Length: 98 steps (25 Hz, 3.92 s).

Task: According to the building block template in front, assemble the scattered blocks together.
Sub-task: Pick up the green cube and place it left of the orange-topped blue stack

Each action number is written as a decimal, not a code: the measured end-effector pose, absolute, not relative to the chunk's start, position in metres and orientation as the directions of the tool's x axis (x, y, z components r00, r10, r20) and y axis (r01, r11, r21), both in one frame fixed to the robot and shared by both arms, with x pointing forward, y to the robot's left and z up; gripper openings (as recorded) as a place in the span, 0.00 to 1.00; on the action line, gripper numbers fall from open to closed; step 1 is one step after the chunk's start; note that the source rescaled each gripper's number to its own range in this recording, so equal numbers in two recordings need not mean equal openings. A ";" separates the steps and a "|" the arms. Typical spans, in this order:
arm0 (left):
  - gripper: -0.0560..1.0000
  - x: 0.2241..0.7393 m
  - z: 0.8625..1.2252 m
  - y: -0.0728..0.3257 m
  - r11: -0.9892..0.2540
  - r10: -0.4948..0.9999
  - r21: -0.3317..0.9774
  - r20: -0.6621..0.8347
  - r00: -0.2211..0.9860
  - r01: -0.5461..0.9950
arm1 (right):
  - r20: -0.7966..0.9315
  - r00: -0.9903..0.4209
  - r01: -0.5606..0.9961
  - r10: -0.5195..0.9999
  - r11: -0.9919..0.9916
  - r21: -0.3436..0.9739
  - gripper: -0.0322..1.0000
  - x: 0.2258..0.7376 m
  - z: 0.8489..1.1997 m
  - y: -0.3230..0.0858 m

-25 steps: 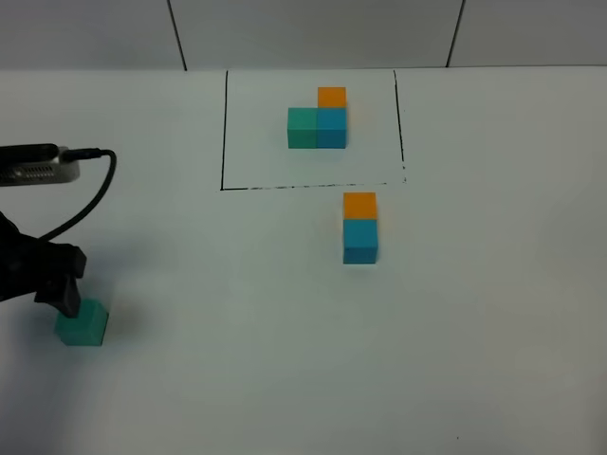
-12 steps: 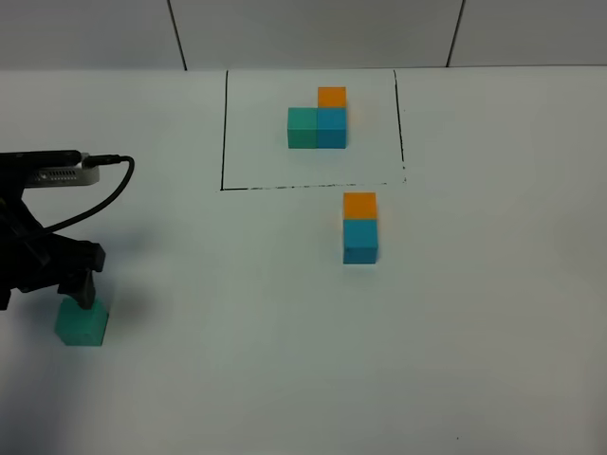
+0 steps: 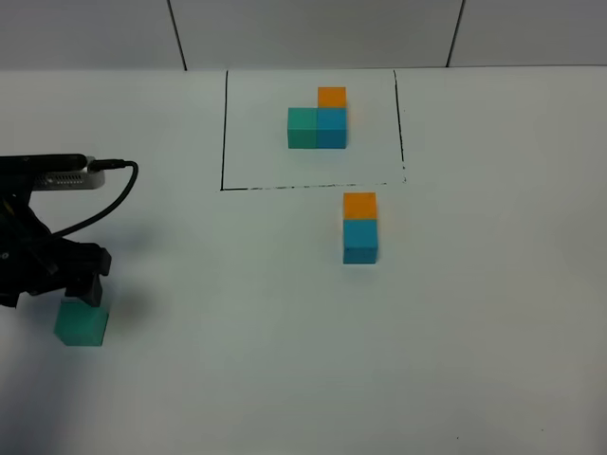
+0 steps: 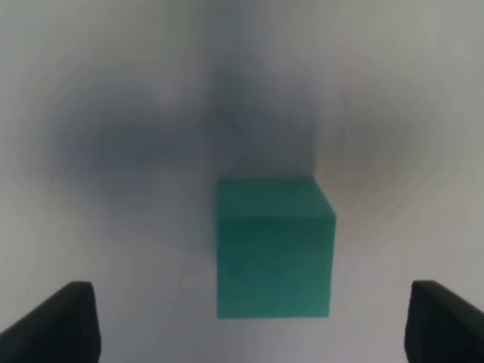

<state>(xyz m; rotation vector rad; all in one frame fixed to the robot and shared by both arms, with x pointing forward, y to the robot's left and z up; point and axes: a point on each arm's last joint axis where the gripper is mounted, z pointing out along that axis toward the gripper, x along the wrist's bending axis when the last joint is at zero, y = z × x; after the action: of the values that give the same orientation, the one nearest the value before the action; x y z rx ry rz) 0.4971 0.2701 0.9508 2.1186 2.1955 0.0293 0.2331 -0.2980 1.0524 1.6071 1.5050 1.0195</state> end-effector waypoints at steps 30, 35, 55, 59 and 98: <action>0.64 0.484 0.901 0.273 0.037 0.999 0.118 -0.043 -0.032 0.992 | 0.082 0.015 0.445 0.996 -0.081 0.892 0.78 0.233 1.052 -0.298; 0.31 0.484 0.901 0.273 0.037 0.999 0.119 -0.043 -0.032 0.992 | 0.082 0.015 0.445 0.996 -0.081 0.892 0.78 0.233 1.052 -0.298; 0.06 0.547 0.963 0.224 -0.828 0.557 0.168 0.135 0.819 0.535 | 0.082 0.015 0.445 0.996 -0.081 0.892 0.78 0.233 1.052 -0.298; 0.06 0.568 0.960 0.191 -0.944 0.321 0.114 0.119 0.940 0.309 | 0.082 0.015 0.445 0.996 -0.081 0.892 0.78 0.233 1.052 -0.298; 0.06 0.608 0.913 0.028 -0.988 0.016 0.155 0.065 0.998 0.006 | 0.082 0.015 0.445 0.996 -0.081 0.892 0.78 0.233 1.052 -0.298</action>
<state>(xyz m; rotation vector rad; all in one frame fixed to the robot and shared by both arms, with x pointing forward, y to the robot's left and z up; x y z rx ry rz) 0.6084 0.0282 0.9132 2.9845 0.0164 0.0986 0.2331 -0.2980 1.0524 1.6080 1.5044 1.0200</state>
